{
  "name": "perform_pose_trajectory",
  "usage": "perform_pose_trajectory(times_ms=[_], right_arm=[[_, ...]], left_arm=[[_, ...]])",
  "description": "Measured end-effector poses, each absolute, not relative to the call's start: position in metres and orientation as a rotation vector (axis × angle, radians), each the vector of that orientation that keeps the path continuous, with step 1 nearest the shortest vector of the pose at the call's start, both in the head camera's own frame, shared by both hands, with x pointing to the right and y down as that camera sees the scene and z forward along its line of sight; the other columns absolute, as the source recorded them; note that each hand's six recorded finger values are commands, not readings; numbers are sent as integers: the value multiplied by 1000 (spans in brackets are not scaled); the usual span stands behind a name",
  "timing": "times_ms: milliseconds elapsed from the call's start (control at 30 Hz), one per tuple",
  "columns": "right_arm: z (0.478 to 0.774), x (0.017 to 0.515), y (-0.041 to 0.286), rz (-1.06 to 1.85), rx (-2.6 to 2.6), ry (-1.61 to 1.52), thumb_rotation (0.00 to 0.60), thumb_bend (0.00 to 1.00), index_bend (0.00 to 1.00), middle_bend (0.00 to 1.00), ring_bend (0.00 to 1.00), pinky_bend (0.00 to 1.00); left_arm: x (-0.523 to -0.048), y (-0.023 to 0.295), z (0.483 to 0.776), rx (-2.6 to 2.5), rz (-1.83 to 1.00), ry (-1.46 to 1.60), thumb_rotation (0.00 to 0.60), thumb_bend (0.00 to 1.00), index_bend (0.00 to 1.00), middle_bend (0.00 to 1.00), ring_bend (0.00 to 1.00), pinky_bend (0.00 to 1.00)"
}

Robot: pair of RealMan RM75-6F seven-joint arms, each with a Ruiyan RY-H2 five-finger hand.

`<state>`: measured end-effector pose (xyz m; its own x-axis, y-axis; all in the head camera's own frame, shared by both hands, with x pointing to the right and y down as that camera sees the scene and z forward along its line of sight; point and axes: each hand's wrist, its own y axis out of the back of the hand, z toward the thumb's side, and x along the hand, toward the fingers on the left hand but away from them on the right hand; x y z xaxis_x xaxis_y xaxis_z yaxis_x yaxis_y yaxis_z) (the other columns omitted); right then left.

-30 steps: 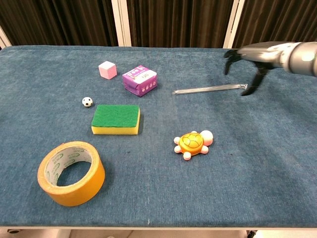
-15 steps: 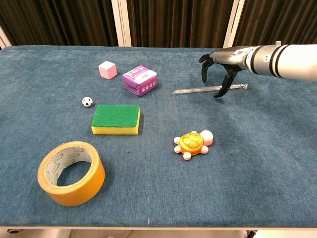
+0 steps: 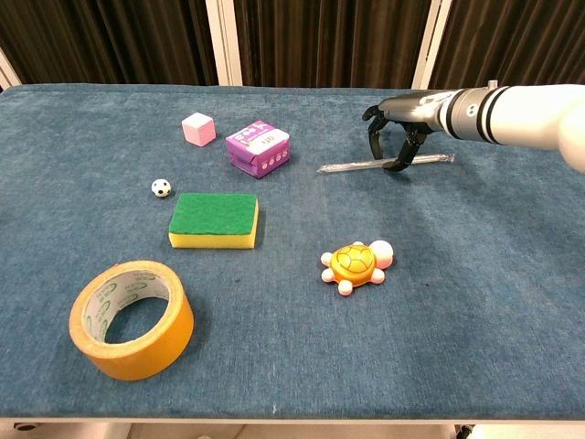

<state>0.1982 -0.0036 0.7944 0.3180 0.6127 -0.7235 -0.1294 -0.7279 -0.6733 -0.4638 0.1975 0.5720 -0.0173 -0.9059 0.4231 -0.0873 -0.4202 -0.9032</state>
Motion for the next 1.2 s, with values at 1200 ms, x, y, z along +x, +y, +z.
perform_pose_trajectory(times_ms=[1200], right_arm=[[702,105,-64,1008,-1914,-692,600,608,702,59,165,196]], left_arm=[[-468,196,570,-1561,-1529,1094,600,378,186,0,16,119]])
